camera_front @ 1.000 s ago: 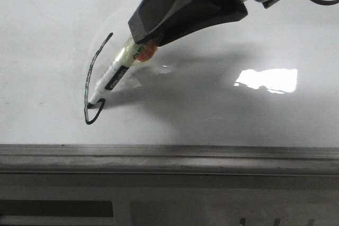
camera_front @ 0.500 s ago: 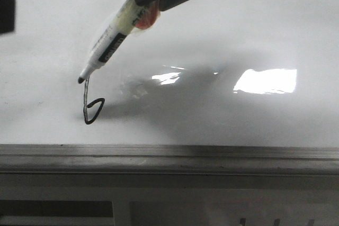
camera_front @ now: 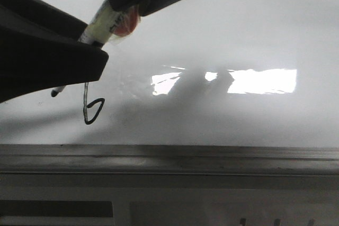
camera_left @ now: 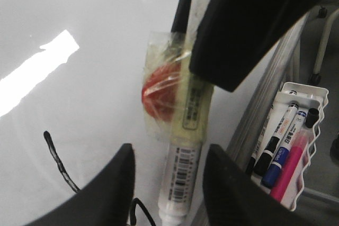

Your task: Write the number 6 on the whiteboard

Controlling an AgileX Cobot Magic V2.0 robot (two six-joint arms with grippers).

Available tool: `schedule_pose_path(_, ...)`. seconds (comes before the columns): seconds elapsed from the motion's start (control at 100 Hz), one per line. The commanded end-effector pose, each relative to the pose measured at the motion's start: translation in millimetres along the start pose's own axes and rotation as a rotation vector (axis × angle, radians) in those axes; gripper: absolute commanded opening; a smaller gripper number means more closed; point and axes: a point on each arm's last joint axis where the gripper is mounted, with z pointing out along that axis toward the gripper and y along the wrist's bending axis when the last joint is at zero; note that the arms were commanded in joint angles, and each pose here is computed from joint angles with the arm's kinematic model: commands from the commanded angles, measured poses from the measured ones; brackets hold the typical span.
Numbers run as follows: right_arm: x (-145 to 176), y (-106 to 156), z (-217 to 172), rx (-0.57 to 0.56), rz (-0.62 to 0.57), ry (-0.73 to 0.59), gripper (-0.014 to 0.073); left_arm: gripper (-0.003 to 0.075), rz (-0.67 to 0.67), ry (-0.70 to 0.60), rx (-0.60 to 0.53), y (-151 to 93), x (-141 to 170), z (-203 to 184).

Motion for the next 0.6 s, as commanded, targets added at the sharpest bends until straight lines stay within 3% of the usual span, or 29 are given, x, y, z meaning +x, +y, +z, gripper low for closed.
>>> schedule_pose_path(0.0, -14.0, 2.1, -10.8, 0.012, -0.014, -0.092, -0.0064, 0.0123, -0.041, -0.071, -0.016, 3.7, -15.3, -0.3)
schedule_pose_path(0.08, -14.0, 2.1, -10.8, 0.012, -0.014, -0.092, -0.0064, -0.0020, -0.067, -0.050, -0.018, 3.9, -13.3, -0.2)
schedule_pose_path(0.25, -14.0, 2.2, -10.8, 0.011, -0.013, -0.092, -0.0051, -0.0020, -0.067, -0.048, -0.017, 3.9, -13.1, -0.2)
schedule_pose_path(0.32, -14.3, 2.1, -10.8, 0.012, -0.013, -0.094, 0.0048, -0.0020, -0.067, -0.048, -0.017, 3.9, -13.1, -0.2)
schedule_pose_path(0.47, -19.4, -4.4, -12.2, 0.052, -0.004, -0.149, 0.0424, -0.0020, -0.158, -0.046, -0.033, 5.5, -12.7, -0.2)
schedule_pose_path(0.52, -21.5, -8.4, -13.1, 0.073, 0.002, -0.170, 0.0465, -0.0020, -0.242, -0.049, -0.051, 7.7, -13.2, -0.9)
schedule_pose_path(0.59, -23.1, -12.7, -14.2, 0.093, 0.009, -0.187, 0.0447, -0.0020, -0.384, -0.058, -0.091, 13.6, -14.5, -3.2)
